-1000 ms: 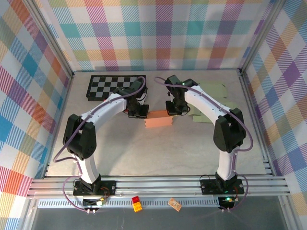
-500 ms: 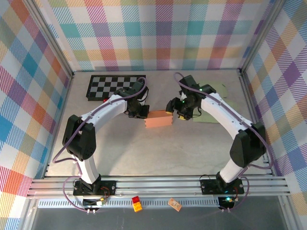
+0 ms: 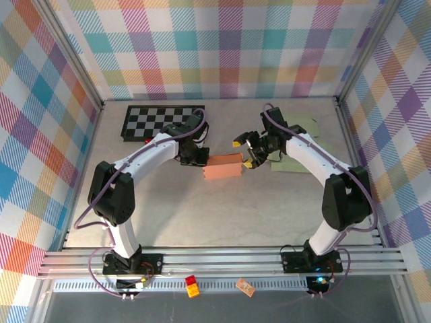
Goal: Fold the paper box
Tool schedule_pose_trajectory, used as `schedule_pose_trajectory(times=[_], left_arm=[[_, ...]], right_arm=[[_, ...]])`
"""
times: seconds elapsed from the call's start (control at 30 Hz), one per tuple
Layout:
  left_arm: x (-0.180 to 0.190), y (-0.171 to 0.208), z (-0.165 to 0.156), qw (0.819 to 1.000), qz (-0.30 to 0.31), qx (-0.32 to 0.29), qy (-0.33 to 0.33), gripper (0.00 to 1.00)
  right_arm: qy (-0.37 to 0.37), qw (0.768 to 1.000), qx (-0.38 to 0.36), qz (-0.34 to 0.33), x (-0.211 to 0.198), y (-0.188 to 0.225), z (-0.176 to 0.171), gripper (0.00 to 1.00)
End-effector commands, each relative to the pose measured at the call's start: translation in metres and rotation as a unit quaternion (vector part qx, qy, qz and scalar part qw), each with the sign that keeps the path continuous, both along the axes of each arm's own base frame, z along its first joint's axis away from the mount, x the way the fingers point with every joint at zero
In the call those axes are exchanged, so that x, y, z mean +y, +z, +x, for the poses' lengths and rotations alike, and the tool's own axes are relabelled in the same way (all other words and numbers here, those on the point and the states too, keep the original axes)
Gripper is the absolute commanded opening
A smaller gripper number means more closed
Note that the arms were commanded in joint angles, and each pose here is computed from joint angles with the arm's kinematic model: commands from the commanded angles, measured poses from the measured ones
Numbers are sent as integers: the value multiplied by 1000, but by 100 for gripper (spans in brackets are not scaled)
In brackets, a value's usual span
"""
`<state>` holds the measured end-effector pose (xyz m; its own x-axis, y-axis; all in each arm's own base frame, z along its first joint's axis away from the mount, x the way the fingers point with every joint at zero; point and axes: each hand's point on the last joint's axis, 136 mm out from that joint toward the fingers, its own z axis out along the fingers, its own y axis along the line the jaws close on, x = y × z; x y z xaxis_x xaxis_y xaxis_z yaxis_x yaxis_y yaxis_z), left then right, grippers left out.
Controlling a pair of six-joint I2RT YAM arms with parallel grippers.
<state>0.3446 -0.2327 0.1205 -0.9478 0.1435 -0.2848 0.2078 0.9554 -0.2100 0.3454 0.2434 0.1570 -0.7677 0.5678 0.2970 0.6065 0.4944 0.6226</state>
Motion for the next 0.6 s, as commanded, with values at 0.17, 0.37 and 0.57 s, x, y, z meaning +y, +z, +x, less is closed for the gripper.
schedule_pose_trajectory(times=[0.17, 0.37, 0.57], left_arm=[[4, -14, -13, 999, 26, 33, -5, 13], [1, -1, -13, 1000, 9, 25, -1, 23], [-7, 26, -20, 998, -47, 20, 25, 39]], right_arm=[[-5, 998, 60, 2, -2, -28, -9, 69], [1, 998, 70, -8, -3, -41, -12, 63], [2, 997, 73, -14, -5, -47, -14, 59]])
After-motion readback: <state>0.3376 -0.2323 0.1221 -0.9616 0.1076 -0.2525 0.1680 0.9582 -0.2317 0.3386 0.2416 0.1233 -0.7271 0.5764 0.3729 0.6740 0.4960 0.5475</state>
